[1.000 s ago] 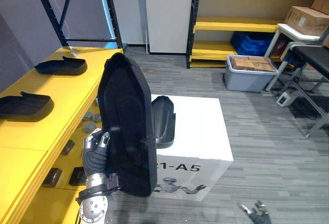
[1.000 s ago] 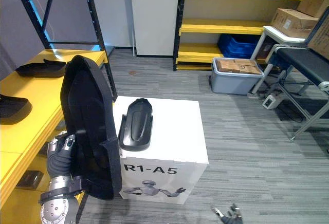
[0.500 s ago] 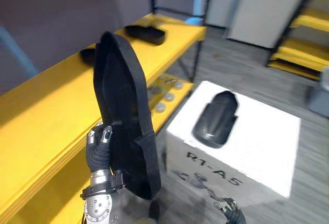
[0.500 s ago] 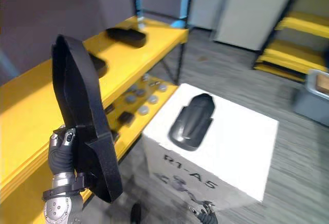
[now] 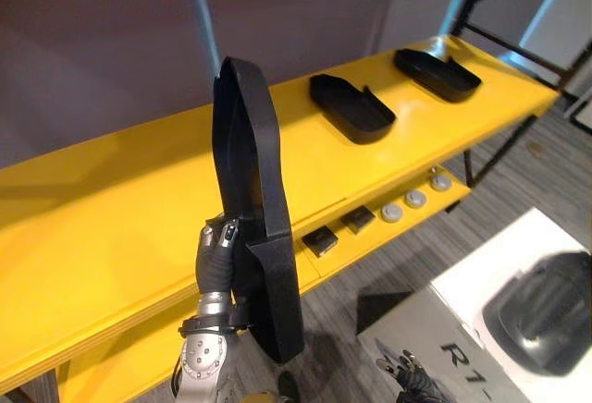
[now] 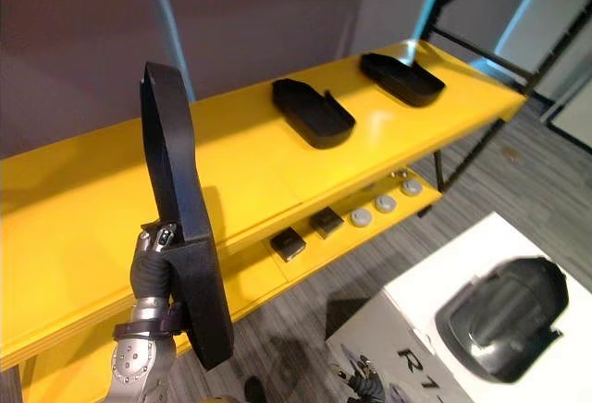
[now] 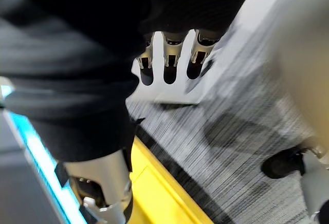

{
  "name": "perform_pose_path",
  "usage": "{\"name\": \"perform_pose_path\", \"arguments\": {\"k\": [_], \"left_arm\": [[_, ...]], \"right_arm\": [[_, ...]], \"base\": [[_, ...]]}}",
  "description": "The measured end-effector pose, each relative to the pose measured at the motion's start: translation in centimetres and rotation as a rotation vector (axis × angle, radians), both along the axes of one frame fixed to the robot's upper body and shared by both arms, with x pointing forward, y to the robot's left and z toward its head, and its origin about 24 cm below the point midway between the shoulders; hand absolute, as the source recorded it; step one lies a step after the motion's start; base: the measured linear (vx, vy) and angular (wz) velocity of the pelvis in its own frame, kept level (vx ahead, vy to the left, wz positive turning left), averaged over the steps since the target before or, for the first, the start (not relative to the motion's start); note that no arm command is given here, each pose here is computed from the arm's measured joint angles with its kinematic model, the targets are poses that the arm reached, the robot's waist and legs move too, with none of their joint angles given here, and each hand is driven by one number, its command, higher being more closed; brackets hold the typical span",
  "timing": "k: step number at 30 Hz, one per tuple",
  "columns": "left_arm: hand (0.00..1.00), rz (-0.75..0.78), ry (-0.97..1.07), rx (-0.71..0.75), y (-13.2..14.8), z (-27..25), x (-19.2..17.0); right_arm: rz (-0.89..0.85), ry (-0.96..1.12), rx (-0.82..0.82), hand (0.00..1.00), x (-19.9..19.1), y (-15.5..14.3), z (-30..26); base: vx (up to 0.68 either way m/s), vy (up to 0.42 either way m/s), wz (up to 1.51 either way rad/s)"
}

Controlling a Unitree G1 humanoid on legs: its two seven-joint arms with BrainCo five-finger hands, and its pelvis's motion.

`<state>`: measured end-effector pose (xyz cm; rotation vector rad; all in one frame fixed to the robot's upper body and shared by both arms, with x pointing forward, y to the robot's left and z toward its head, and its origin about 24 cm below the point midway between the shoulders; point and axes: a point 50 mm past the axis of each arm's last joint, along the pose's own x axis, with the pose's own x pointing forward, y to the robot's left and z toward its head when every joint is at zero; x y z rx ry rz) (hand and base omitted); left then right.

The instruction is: Walk over and take plastic housings, then place them on the shelf

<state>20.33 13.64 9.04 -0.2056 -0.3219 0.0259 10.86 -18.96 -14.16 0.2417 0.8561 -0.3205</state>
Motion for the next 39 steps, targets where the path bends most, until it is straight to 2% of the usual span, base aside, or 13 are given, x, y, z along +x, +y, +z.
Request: {"name": "perform_pose_path", "arguments": {"k": [8,13,23,26,31,39], "left_arm": [[1.00,-0.016,-0.005,-0.029,-0.9,0.1,0.4],[1.00,-0.012,-0.021,-0.070,-1.3,0.5,0.5],[1.00,-0.031,-0.016,-0.061,-1.8,0.5,0.5],[1.00,-0.025,-0.009,-0.018,-1.9,0.3,0.6],[1.00,-0.025,0.036,0.170,-2.4,-0.4,2.2],[1.00,0.117,0.031,0.368,0.4,0.8,6.9]], "right_arm": [[0.013,-0.005,0.023,0.00,-0.6,1.1,0.1],[0.021,-0.040,0.020,0.00,0.2,1.1,0.5],[0.018,-0.022,0.031,0.00,-0.4,1.5,0.3],[0.020,-0.007,0.031,0.00,-0.8,1.5,0.1],[0.026,0.031,0.034,0.00,-1.7,1.6,-0.4],[0.042,0.071,0.030,0.00,-2.5,0.9,-0.8]], "base": [[0.23,-0.115,0.93],[0.15,-0.124,0.17],[0.01,-0.008,-0.01],[-0.06,-0.028,0.00],[-0.09,-0.062,0.03],[-0.05,-0.065,-0.05]]}}
